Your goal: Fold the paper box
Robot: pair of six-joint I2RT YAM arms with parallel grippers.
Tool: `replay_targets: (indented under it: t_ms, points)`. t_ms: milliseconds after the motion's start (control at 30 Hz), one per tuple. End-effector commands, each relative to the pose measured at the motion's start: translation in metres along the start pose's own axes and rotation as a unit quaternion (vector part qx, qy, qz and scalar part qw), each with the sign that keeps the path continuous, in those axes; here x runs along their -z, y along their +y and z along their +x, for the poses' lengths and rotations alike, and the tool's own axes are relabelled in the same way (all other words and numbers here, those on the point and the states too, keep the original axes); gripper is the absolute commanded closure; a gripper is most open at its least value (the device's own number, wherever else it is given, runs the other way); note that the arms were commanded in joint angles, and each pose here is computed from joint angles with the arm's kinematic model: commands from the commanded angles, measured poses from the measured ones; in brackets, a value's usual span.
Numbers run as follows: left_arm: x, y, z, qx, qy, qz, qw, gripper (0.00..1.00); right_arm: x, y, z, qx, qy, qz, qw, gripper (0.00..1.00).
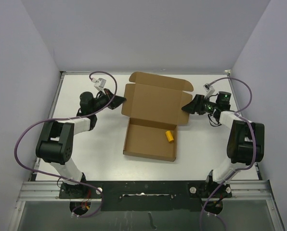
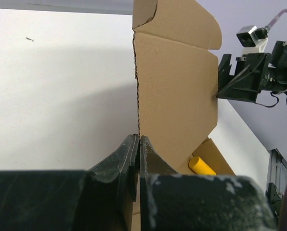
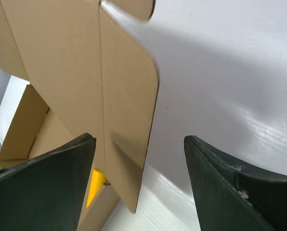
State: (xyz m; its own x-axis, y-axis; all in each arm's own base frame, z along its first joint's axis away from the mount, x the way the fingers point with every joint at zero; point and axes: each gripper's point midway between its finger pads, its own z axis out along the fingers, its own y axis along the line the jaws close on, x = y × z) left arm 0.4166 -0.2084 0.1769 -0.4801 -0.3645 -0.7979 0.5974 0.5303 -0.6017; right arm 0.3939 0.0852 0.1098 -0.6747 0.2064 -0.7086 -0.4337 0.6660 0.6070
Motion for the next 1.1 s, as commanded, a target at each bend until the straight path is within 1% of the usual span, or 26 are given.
replay_targets:
  t_ms: [0,67,167,233,267,333,367,433,467,567,633,700,767,833,933,967,1033,1067]
  points:
    - [0.004,-0.039,-0.034,-0.077,-0.044,0.058,0.994,1.00,-0.004,0.004,-0.032,0.050,-0.015,-0.004,0.999,0.30]
    - [0.004,-0.039,-0.034,-0.078,-0.044,0.059,0.994,1.00,-0.004,0.007,-0.035,0.063,-0.015,-0.007,0.998,0.40]
    - [0.004,-0.040,-0.035,-0.080,-0.045,0.060,0.994,1.00,-0.004,0.021,-0.038,0.092,-0.017,-0.024,0.995,0.64]
    - [0.004,-0.041,-0.035,-0.080,-0.045,0.060,0.994,1.00,-0.002,0.031,-0.042,0.113,-0.023,-0.034,0.993,0.82]
    - [0.004,-0.041,-0.036,-0.080,-0.045,0.060,0.994,1.00,-0.001,0.035,-0.043,0.123,-0.025,-0.038,0.991,0.89]
    - [0.005,-0.042,-0.037,-0.082,-0.047,0.060,0.994,1.00,0.002,0.044,-0.045,0.143,-0.031,-0.049,0.988,0.98]
    - [0.006,-0.042,-0.038,-0.083,-0.048,0.060,0.994,1.00,0.004,0.047,-0.046,0.151,-0.032,-0.053,0.987,1.00]
    - [0.008,-0.042,-0.040,-0.081,-0.050,0.058,0.994,1.00,0.007,0.051,-0.046,0.169,-0.033,-0.063,0.983,1.00]
    - [0.008,-0.043,-0.043,-0.081,-0.052,0.059,0.994,0.98,0.009,0.052,-0.045,0.175,-0.033,-0.066,0.982,1.00]
    - [0.014,-0.041,-0.050,-0.076,-0.059,0.055,0.994,0.80,0.013,0.055,-0.044,0.190,-0.035,-0.079,0.978,1.00]
    - [0.021,-0.036,-0.060,-0.073,-0.069,0.045,0.994,0.73,0.015,0.056,-0.044,0.194,-0.035,-0.083,0.977,1.00]
    - [0.032,-0.029,-0.073,-0.069,-0.086,0.029,0.993,0.68,0.017,0.056,-0.044,0.197,-0.037,-0.085,0.976,1.00]
    - [0.048,-0.015,-0.092,-0.065,-0.114,0.003,0.991,0.67,0.018,0.057,-0.044,0.197,-0.038,-0.088,0.976,1.00]
    - [0.060,-0.004,-0.106,-0.068,-0.133,-0.019,0.989,0.67,0.019,0.058,-0.044,0.198,-0.039,-0.092,0.975,1.00]
    - [0.066,0.017,-0.105,-0.068,-0.130,-0.051,0.988,0.81,0.020,0.059,-0.045,0.201,-0.042,-0.094,0.974,1.00]
    - [0.066,0.020,-0.102,-0.075,-0.124,-0.051,0.988,0.83,0.021,0.060,-0.045,0.200,-0.044,-0.094,0.974,1.00]
    - [0.059,0.016,-0.090,-0.095,-0.103,-0.021,0.990,0.84,0.021,0.059,-0.045,0.197,-0.043,-0.095,0.975,1.00]
    - [0.054,0.008,-0.078,-0.104,-0.082,0.013,0.991,0.84,0.021,0.059,-0.045,0.195,-0.044,-0.094,0.975,1.00]
